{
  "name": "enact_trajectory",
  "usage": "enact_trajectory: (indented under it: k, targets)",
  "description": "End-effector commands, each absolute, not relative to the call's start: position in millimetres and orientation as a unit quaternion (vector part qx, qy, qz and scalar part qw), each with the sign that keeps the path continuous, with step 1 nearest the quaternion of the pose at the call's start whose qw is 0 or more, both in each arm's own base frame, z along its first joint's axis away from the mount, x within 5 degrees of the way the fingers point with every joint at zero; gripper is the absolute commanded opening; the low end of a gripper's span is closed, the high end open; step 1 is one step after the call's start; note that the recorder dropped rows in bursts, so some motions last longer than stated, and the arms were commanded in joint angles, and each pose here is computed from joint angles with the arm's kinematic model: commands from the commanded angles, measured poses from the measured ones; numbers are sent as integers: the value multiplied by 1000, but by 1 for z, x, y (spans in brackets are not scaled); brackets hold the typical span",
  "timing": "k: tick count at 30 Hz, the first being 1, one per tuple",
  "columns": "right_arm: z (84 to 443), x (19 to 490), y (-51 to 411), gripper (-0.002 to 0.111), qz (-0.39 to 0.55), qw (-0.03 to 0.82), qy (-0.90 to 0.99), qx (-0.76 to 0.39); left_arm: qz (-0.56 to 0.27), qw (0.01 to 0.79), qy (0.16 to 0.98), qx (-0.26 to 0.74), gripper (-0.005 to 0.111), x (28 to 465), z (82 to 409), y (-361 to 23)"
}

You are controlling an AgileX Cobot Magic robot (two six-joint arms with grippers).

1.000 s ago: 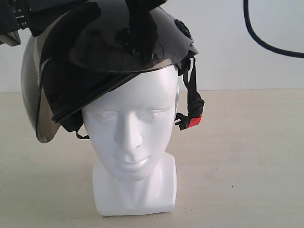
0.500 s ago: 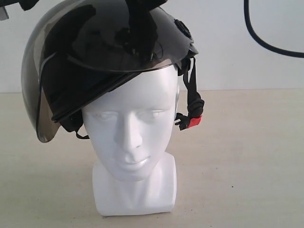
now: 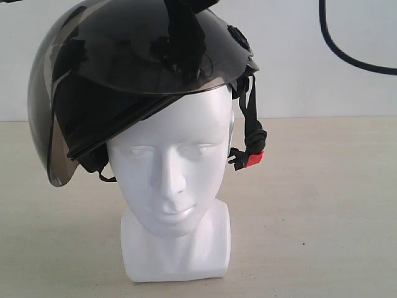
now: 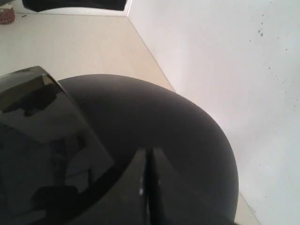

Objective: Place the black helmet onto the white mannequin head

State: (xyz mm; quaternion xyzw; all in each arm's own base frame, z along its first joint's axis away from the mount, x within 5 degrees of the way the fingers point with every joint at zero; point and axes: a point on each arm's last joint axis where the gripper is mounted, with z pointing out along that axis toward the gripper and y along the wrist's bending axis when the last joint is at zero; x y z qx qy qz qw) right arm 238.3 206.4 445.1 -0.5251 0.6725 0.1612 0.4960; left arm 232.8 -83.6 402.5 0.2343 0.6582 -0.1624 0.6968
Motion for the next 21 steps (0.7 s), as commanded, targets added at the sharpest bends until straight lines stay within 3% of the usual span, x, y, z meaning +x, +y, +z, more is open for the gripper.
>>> enact_trajectory:
  k: [1,21]
  targets:
    - [425,235,208,0,168,420,693,-561,-150,691,670,224,4,237,403,-68]
    - [424,235,208,0,168,420,693,-561,-267,591,741,177,4,320,333,-1]
